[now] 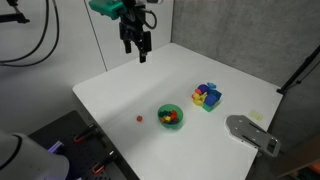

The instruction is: Pick up one small orange block from the green bowl and put it on the table

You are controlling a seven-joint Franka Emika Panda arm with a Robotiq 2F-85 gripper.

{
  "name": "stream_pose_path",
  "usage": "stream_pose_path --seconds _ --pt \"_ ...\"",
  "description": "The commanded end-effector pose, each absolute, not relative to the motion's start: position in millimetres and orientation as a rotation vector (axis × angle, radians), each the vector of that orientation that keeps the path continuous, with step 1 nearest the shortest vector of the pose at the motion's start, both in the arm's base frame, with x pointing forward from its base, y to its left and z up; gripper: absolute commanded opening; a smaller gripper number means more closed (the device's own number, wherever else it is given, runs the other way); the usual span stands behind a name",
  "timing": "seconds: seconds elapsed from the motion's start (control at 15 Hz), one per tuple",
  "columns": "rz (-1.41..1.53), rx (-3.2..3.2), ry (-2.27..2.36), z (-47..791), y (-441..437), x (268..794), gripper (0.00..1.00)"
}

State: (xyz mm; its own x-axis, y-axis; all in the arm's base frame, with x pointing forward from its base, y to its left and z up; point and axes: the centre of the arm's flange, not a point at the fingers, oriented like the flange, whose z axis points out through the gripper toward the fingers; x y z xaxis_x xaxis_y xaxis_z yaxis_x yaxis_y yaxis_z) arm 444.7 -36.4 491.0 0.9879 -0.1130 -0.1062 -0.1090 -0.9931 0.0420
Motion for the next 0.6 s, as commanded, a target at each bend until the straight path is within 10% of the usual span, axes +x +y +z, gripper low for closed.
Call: stream_pose_path --seconds 0.0,0.53 --pt "-0.116 3.100 -0.110 494.9 -46.6 415.8 1.00" --pt "-0.180 3.119 -0.078 483.6 -45.7 406.2 1.00"
